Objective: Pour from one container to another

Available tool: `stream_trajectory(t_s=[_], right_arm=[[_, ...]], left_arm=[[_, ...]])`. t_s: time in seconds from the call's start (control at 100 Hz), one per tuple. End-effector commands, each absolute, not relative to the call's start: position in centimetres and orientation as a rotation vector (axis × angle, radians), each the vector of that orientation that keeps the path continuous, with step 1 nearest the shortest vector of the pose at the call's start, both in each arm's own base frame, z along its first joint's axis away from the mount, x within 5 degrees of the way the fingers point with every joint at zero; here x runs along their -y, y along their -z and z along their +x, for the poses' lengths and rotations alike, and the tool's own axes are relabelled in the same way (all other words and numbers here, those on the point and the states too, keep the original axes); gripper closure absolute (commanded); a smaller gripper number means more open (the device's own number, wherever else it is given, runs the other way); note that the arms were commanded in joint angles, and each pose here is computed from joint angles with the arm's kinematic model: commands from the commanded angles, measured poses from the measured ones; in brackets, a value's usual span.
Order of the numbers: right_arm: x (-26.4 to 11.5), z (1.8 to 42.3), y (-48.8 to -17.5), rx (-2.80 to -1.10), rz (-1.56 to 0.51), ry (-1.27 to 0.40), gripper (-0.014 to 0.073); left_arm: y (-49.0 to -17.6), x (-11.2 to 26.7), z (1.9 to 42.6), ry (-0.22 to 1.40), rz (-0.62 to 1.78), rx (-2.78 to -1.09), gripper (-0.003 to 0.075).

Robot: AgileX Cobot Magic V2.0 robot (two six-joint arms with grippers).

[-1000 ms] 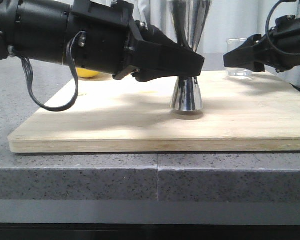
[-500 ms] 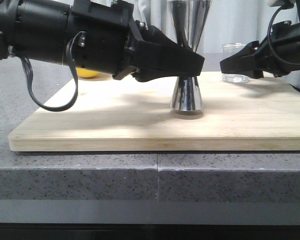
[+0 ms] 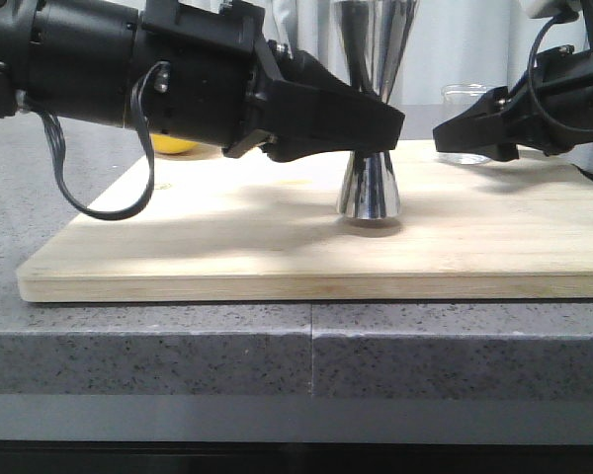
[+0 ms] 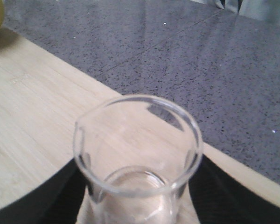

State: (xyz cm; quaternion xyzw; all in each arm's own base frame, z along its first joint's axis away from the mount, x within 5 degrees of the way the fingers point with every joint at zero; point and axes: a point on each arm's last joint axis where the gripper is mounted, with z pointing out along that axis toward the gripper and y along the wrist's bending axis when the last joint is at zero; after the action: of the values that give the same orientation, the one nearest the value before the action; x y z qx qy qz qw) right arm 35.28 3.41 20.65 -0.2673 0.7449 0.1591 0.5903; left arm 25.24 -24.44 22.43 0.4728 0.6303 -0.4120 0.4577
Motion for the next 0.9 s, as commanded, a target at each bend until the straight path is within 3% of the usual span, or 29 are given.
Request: stream_trajectory(t_s=[0.0,0.13,0.34,0.89], right_arm=[[-3.2,35.4,-23.2,-1.630,-0.556,-0.381,0.0053],[-3.2,35.4,-23.7,-1.617,-0.540,-0.381,-0.0007],[-3.5,34.8,-25.3,-1.541,-0.555,-0.397,-0.0007],[-3.6,31.0,-33.2,-1.304,-0.553,-0.325,-0.0006]], left_arm=[[-26.0,24.5,25.0,1.081,1.100,-1.418,0.0741],[-26.0,24.5,25.0,1.081,1.100,-1.418,0.0741],[-26.0,24.5,25.0,1.081,1.100,-1.418,0.0741],[-27.8,24.1,26.6,1.023,1.073,-1.374,0.0741]])
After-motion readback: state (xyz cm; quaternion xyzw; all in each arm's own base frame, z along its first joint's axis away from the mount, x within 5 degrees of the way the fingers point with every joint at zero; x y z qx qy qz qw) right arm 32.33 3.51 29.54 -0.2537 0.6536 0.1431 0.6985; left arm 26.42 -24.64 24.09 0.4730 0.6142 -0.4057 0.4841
